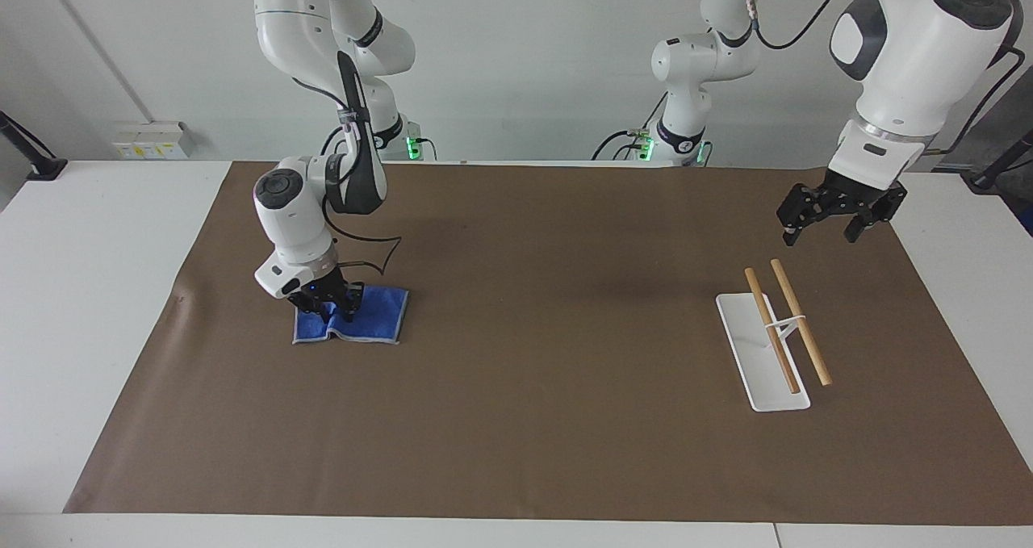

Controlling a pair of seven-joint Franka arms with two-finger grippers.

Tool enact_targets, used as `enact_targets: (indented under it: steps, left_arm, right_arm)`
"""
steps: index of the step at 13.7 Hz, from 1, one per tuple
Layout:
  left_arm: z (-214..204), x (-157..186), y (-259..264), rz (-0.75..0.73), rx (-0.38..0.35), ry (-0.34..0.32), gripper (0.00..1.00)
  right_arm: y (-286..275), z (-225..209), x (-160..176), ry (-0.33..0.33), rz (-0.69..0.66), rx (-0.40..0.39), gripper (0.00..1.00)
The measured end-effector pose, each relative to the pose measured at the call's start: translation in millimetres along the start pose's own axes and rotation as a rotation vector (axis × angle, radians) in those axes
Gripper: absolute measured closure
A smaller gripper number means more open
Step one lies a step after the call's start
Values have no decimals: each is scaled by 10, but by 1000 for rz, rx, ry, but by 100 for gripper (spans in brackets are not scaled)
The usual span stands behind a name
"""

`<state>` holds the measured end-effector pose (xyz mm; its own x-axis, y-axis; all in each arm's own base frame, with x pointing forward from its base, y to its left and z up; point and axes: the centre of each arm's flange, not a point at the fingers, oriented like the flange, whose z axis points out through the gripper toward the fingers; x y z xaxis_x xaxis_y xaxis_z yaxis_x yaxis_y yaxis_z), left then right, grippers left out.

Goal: Right arm passes towel to left arm to hang
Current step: 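Reach the right gripper down onto the blue towel and grasp it, then lift the towel with the right gripper while the left gripper approaches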

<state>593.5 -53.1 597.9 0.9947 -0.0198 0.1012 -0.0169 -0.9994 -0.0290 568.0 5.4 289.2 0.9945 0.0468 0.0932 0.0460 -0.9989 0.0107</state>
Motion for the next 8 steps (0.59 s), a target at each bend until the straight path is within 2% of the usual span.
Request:
enact_targets:
  steps: [2, 3, 6, 8]
  left_arm:
    - [2, 0, 0, 0, 0, 0, 0]
    - [3, -1, 0, 0, 0, -1, 0]
    - [8, -7, 6, 1, 0, -3, 0]
    - [6, -14, 16, 3, 1, -3, 0]
  right_arm:
    - [-48, -13, 12, 3, 1, 2, 91]
    - [-83, -31, 30, 7, 3, 3, 96]
    - [-239, -226, 176, 14, -7, 19, 96]
    - [-369, -488, 349, 37, 24, 75, 96]
